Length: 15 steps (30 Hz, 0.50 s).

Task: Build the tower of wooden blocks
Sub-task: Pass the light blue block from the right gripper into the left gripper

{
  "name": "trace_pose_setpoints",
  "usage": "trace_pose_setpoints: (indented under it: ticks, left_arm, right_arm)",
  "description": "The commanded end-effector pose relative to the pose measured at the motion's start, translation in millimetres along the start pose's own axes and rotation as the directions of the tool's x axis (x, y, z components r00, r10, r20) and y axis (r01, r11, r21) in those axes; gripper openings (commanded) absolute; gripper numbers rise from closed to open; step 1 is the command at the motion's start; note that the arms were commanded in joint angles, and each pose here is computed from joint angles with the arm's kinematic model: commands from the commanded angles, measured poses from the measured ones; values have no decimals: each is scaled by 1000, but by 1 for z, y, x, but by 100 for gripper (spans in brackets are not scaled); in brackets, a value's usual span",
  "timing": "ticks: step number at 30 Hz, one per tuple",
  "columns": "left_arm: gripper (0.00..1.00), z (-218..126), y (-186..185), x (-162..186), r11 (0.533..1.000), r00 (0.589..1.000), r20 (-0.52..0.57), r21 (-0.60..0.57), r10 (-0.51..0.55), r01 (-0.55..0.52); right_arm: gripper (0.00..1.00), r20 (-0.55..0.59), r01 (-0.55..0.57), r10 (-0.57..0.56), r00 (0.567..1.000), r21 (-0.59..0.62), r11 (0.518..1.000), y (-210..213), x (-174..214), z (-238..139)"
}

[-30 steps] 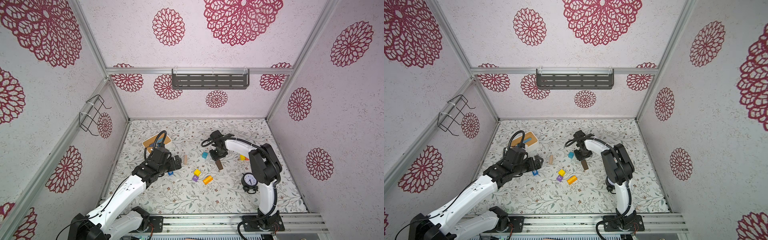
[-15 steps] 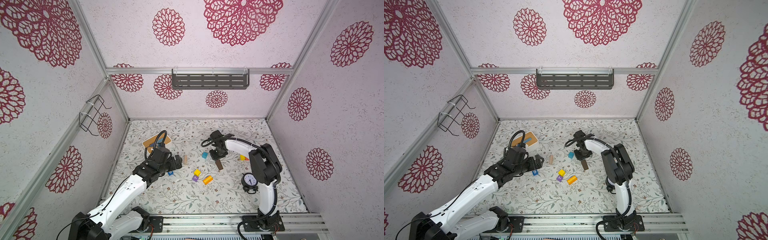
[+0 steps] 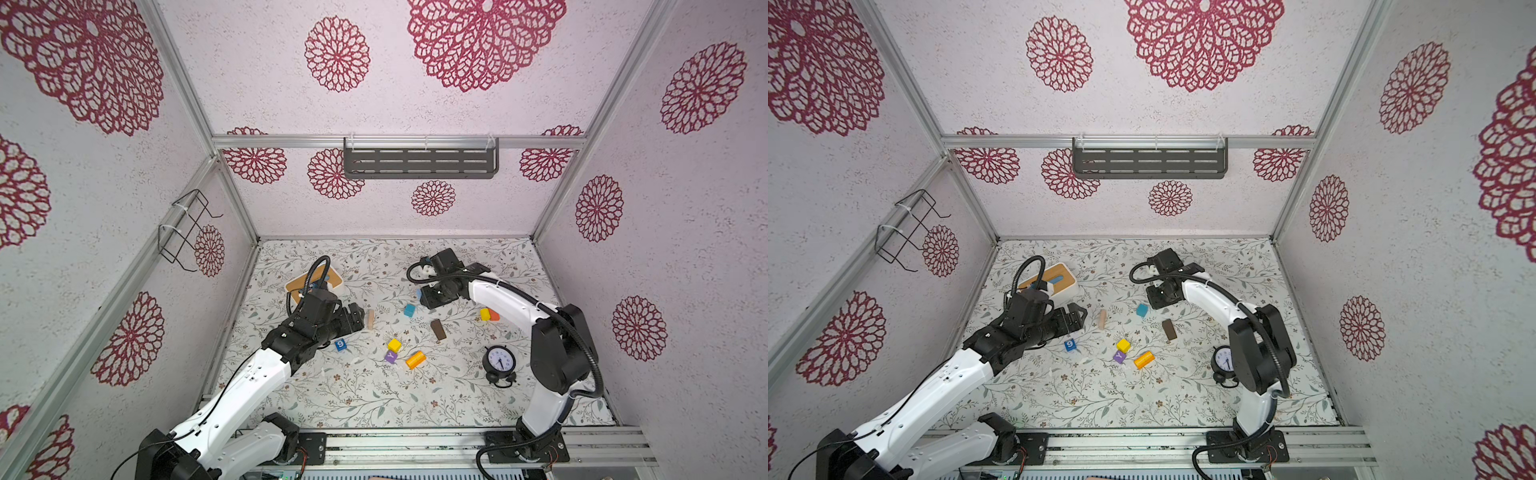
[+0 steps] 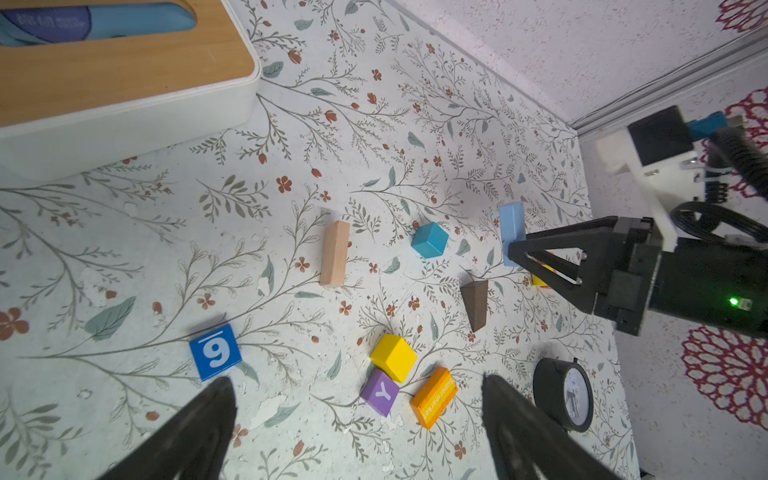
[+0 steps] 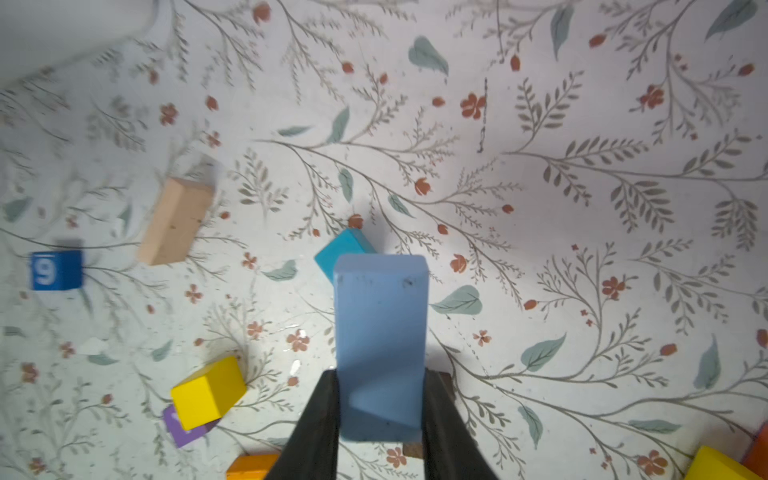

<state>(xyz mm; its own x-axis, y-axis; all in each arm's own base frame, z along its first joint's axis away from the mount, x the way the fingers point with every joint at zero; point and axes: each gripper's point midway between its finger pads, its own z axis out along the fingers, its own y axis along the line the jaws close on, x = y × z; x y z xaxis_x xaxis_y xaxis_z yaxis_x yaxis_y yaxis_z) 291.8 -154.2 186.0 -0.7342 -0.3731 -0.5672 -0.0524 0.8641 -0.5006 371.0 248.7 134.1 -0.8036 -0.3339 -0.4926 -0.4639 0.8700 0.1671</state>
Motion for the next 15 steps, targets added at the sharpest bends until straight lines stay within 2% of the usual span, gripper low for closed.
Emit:
trace_pose_setpoints:
  ticks: [1, 7, 15]
  left_arm:
    - [91, 3, -20, -18, 997, 999, 35, 66, -39, 37]
    - [78, 14, -46, -28, 991, 999, 29, 132, -38, 33]
    - [54, 38, -80, -29, 985, 1000, 7, 172, -1, -1]
  right_arm:
    - [22, 88, -9, 17, 996, -86, 996, 24, -14, -25]
    - [22, 158, -4, 38, 987, -210, 978, 52, -19, -46]
    - [21, 205, 0, 65, 977, -300, 954, 72, -20, -55]
